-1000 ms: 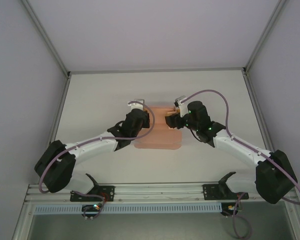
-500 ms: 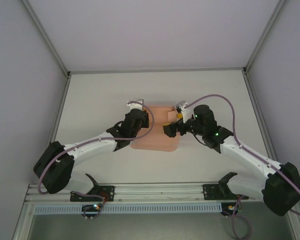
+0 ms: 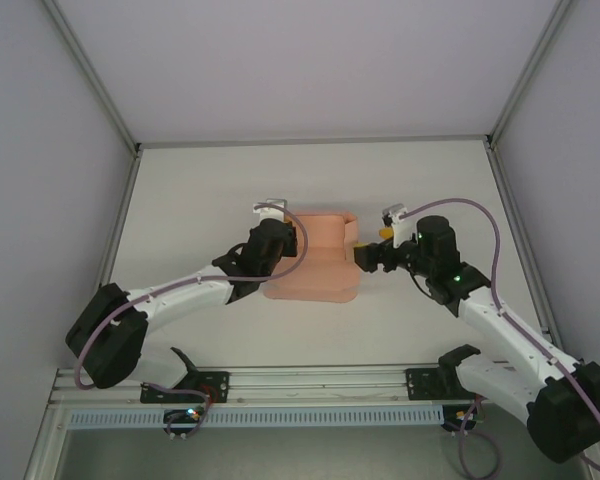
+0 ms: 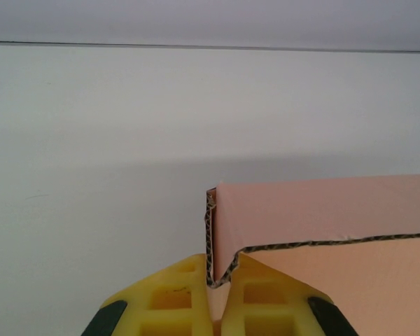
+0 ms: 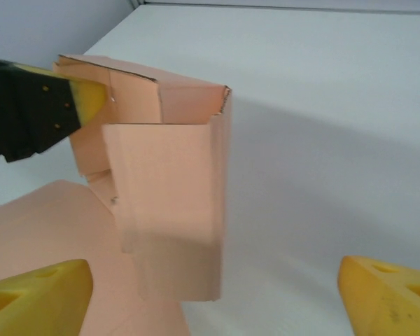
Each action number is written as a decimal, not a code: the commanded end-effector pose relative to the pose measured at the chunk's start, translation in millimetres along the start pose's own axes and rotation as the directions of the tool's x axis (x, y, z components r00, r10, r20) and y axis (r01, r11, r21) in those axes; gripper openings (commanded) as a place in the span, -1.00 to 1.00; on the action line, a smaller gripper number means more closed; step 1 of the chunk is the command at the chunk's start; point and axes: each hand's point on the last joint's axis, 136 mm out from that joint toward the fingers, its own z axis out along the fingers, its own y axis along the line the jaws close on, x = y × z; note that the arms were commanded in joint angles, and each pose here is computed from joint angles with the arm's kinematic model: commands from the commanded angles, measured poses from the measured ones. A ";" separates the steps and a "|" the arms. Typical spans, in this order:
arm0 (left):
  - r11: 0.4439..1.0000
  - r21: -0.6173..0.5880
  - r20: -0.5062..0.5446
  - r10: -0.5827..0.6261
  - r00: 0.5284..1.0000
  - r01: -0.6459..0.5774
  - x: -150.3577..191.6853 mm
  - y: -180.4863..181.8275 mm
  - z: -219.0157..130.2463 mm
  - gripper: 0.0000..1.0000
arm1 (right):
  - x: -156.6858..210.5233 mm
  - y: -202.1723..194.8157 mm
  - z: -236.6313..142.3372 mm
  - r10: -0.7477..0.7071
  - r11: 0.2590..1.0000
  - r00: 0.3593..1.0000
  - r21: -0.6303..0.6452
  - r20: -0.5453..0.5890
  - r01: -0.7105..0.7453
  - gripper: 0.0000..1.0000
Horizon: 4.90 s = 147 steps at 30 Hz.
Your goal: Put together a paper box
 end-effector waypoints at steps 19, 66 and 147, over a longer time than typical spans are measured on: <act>0.999 0.045 0.031 0.002 1.000 -0.004 -12.1 -10.2 -6.5 -1.00 | -2.3 12.0 74.8 -0.017 0.996 0.989 -0.090 -0.146 0.003 -0.07; 1.000 0.006 0.018 0.020 1.000 -0.020 -14.5 -14.6 -2.8 -1.00 | 0.5 -57.3 101.3 -0.048 0.783 0.964 0.590 -0.261 0.198 -0.91; 0.987 0.147 -0.263 -0.029 0.964 0.070 -72.8 73.0 6.1 1.00 | 2.3 33.0 64.5 -0.603 0.776 0.768 -0.380 -0.215 0.503 0.77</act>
